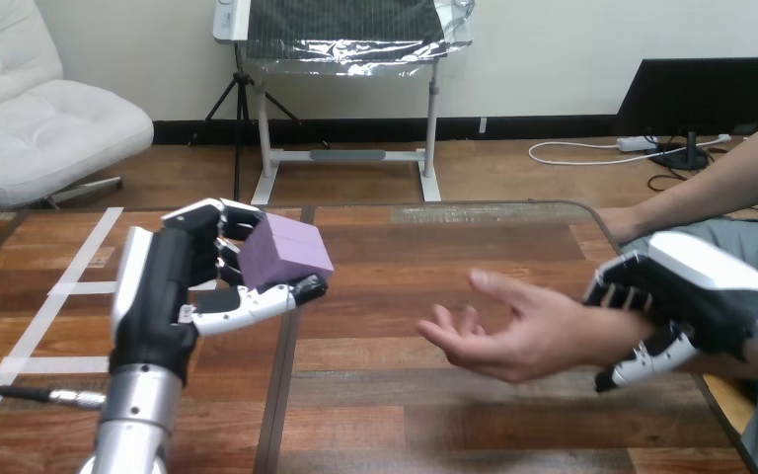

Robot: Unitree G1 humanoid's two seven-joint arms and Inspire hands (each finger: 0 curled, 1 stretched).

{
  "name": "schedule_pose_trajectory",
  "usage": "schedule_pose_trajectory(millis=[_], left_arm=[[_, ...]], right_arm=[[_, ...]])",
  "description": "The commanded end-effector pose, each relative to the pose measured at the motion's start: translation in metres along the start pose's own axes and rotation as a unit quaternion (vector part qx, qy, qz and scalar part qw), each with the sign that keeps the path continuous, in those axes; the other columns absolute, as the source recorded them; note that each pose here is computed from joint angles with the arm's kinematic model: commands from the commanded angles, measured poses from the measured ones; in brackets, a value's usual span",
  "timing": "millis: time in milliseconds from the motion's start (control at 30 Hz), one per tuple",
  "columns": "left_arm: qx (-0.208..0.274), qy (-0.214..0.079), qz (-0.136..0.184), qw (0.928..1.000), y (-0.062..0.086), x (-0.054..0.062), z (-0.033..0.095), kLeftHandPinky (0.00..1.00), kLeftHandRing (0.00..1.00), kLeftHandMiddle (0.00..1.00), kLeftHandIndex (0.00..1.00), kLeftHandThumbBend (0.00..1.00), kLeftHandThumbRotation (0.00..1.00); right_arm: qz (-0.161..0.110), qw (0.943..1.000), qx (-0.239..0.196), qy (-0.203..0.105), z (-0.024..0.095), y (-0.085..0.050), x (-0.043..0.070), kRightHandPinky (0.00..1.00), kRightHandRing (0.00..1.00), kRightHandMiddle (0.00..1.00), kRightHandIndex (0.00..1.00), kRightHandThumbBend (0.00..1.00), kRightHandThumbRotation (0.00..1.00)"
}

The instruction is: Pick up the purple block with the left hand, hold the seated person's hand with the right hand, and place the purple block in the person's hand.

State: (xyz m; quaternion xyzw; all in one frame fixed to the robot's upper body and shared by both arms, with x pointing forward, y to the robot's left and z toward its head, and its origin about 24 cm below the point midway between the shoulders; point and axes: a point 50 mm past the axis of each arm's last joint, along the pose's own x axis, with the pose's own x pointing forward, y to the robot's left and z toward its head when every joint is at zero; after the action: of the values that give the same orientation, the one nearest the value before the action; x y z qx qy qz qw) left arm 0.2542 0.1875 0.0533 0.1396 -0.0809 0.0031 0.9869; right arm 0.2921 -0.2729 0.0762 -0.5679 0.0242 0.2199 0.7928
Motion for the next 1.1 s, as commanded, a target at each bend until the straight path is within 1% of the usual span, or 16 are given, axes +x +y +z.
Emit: schedule_pose_trajectory(millis=[0, 167, 300, 500, 767, 1067], left_arm=[[0.004, -0.050, -0.003, 0.9987, -0.002, 0.025, 0.017, 0.27, 0.34, 0.40, 0.44, 0.57, 0.00], [0.002, -0.044, -0.007, 0.9990, -0.004, 0.030, 0.013, 0.27, 0.34, 0.40, 0.45, 0.57, 0.00], [0.005, -0.041, -0.011, 0.9991, -0.006, 0.035, 0.011, 0.27, 0.34, 0.40, 0.45, 0.57, 0.00], [0.004, -0.033, -0.016, 0.9993, -0.008, 0.042, 0.007, 0.27, 0.33, 0.39, 0.45, 0.57, 0.00], [0.007, -0.022, -0.022, 0.9995, -0.012, 0.050, 0.005, 0.27, 0.33, 0.39, 0.46, 0.57, 0.00], [-0.010, -0.012, -0.028, 0.9995, -0.019, 0.059, 0.005, 0.27, 0.33, 0.40, 0.46, 0.57, 0.00]], right_arm=[[-0.006, 0.9989, 0.024, -0.039, 0.019, 0.002, 0.010, 0.43, 0.48, 0.53, 0.55, 0.82, 0.08], [-0.010, 0.9986, 0.026, -0.044, 0.023, -0.002, 0.009, 0.43, 0.48, 0.53, 0.55, 0.82, 0.08], [-0.021, 0.9982, 0.026, -0.051, 0.026, -0.005, 0.008, 0.43, 0.48, 0.53, 0.55, 0.82, 0.08], [-0.029, 0.9974, 0.032, -0.058, 0.029, -0.007, 0.008, 0.43, 0.48, 0.52, 0.55, 0.84, 0.08], [-0.031, 0.9971, 0.034, -0.061, 0.032, -0.010, 0.008, 0.43, 0.49, 0.53, 0.55, 0.84, 0.07], [-0.035, 0.9965, 0.036, -0.067, 0.037, -0.012, 0.009, 0.44, 0.49, 0.53, 0.55, 0.84, 0.05]])
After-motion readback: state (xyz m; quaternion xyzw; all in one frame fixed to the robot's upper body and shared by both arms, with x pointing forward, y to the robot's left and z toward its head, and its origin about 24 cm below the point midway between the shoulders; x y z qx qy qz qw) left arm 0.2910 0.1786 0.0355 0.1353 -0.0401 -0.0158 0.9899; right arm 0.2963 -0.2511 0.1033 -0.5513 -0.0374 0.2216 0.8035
